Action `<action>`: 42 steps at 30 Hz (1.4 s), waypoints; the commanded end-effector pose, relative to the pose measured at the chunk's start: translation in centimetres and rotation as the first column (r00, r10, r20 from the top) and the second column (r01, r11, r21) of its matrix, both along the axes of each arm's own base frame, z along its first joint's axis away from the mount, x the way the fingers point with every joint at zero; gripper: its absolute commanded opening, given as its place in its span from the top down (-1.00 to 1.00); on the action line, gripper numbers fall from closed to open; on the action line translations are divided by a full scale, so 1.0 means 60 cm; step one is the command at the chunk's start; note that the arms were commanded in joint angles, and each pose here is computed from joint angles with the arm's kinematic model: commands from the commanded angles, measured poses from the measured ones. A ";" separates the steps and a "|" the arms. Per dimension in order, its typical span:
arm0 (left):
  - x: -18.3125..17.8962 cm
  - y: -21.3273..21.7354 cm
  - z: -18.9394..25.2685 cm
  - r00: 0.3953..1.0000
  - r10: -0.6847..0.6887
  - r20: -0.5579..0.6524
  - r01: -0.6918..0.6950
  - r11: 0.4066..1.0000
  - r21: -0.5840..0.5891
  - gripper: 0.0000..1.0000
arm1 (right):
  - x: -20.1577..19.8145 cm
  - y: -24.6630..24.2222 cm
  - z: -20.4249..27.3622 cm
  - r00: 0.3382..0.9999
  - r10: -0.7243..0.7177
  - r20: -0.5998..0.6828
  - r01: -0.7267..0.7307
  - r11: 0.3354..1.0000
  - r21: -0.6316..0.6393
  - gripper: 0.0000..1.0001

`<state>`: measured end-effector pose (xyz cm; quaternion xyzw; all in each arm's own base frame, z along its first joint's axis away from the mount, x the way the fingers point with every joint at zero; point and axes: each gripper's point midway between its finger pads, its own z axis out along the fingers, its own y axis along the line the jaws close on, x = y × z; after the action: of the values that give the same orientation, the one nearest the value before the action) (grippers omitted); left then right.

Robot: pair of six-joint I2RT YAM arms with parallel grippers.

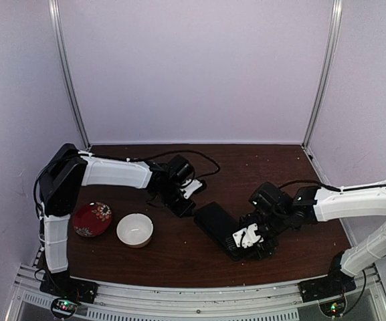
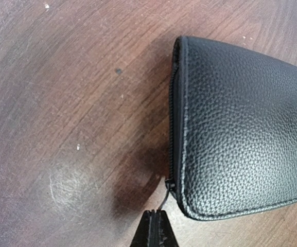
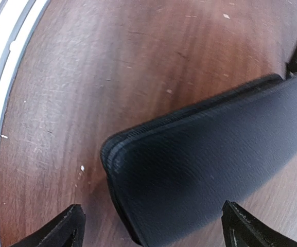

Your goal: Sort the hair-cutting tools

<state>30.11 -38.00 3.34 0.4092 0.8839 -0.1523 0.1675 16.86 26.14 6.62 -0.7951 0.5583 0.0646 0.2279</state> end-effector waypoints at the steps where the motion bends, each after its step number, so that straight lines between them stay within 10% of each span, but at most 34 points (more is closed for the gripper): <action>1: 0.015 0.004 -0.006 1.000 0.003 0.005 -0.003 1.000 0.013 1.00 | -0.007 0.017 -0.026 0.990 0.106 0.097 -0.102 0.993 -0.052 -0.90; 8: 0.007 0.002 -0.007 1.000 0.000 -0.021 0.000 1.000 -0.001 1.00 | 0.030 0.042 -0.075 0.954 0.080 0.288 -0.045 0.991 -0.127 -0.78; 14: -0.008 0.034 -0.005 0.997 0.063 -0.034 -0.062 0.997 0.043 1.00 | 0.040 0.027 -0.135 0.978 -0.016 0.209 0.078 0.953 -0.291 -0.12; 29: -0.060 0.053 0.036 0.987 0.158 0.032 -0.159 0.987 0.038 1.00 | 0.020 0.028 -0.135 0.990 -0.121 0.075 0.139 0.938 -0.319 -0.02; 42: -0.002 0.003 0.079 0.986 -0.019 0.168 0.023 1.000 -0.020 0.28 | -0.022 -0.101 -0.107 0.988 0.035 0.151 0.028 0.916 -0.401 -0.12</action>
<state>29.35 -35.79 8.29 0.3781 0.8904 -0.1122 0.2271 18.04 27.05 3.06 -0.7987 0.5582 -0.0749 0.2120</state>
